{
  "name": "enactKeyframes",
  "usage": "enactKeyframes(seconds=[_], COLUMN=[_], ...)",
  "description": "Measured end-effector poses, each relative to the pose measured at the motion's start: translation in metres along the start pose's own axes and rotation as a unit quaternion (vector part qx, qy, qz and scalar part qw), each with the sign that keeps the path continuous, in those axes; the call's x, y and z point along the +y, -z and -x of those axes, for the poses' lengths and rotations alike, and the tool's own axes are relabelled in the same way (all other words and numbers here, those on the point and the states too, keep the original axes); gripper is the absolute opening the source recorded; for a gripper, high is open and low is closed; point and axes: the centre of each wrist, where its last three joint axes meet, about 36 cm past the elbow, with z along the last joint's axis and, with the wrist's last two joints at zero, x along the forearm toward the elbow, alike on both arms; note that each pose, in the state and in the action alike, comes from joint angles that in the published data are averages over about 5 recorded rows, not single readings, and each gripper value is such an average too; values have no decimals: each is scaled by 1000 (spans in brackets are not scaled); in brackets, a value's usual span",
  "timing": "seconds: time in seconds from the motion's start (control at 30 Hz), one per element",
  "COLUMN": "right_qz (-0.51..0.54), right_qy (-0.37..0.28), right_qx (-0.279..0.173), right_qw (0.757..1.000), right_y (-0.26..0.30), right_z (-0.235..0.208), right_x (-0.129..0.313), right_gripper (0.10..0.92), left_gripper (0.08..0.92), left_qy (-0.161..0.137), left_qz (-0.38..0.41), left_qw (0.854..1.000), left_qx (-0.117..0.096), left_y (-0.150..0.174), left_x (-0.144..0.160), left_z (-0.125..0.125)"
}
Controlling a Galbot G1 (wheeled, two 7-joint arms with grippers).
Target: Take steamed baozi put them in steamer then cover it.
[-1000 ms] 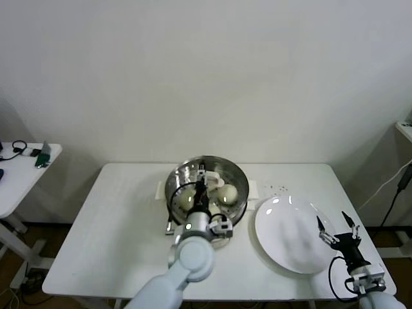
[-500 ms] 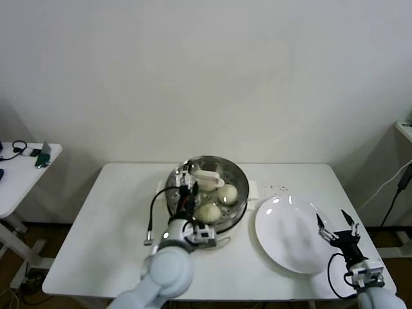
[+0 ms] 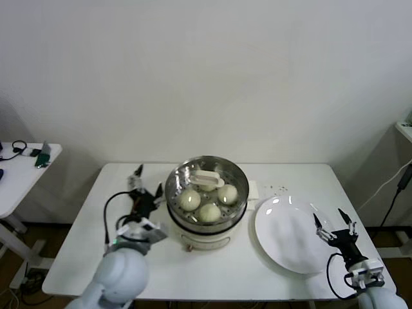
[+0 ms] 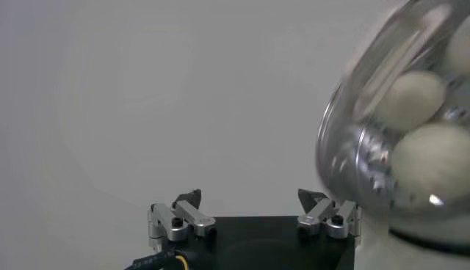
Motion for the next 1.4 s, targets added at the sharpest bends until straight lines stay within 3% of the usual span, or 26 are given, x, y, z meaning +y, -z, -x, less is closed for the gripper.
enactKeyframes(seconds=[0.07, 0.17, 0.4, 0.7, 1.0, 1.4], right_qz=[-1, 1, 12, 21, 25, 38], right_qy=[4, 11, 26, 45, 55, 52], right_qx=[-2, -4, -6, -3, -6, -12], right_qw=[1000, 1000, 1000, 999, 998, 998], right_y=[1, 2, 4, 4, 6, 3], right_z=[0, -1, -7, -15, -16, -17], right_x=[0, 2, 9, 19, 25, 31], right_gripper=[823, 823, 823, 823, 823, 823], left_gripper=[823, 823, 823, 823, 823, 823], left_qy=[-3, -6, 10, 31, 35, 36], left_qz=[-38, -95, -222, -310, -356, -381], left_qw=[999, 995, 975, 950, 934, 923], left_qx=[15, 20, -10, -18, -24, -34], left_y=[-18, -47, -112, -180, -216, -231], left_x=[6, 12, 12, -17, -34, -41], left_z=[1, 2, 0, -12, -21, -24])
